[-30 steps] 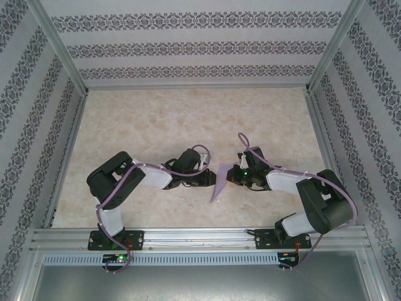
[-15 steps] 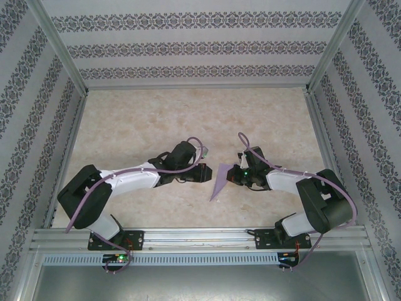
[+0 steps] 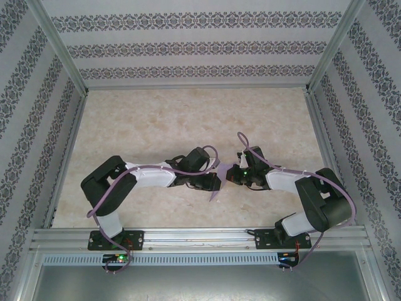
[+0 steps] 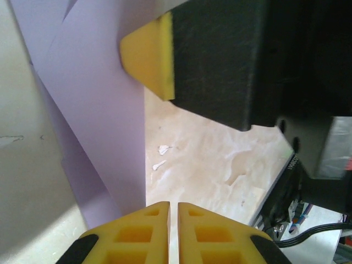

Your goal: Fold a paper plane with a square sheet of paper (fold left side to right side)

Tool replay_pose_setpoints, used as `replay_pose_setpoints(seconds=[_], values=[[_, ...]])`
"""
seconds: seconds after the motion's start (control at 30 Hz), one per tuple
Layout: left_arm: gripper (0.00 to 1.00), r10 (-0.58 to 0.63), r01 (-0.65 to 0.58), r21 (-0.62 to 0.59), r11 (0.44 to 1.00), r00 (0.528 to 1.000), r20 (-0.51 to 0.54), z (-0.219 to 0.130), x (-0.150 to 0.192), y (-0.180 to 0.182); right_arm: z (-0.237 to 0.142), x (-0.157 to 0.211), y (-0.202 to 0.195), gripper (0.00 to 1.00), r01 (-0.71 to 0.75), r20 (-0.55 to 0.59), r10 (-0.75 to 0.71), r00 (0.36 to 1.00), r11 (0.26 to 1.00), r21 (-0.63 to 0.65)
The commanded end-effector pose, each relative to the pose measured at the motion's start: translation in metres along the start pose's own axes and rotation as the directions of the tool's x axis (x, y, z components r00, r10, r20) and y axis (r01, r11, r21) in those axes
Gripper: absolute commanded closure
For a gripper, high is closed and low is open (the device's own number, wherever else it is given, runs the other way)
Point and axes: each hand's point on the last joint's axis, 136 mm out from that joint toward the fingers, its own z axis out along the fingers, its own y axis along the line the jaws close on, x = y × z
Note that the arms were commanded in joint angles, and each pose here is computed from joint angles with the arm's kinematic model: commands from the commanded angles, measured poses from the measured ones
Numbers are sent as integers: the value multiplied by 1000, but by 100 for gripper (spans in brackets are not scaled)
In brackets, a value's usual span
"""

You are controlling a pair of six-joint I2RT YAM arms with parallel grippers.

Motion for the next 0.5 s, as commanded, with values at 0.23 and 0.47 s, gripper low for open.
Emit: replay_pose_setpoints(seconds=[0.23,0.47], values=[[89,-16,13,-60,998,999,-47,12,12,18,6,39,-50,100,-35,-112,57,992,980,195],[89,-30,25,-81,996,998,-53,16,16,27,7,38,-47,100,-30,-114,53,992,981,192]])
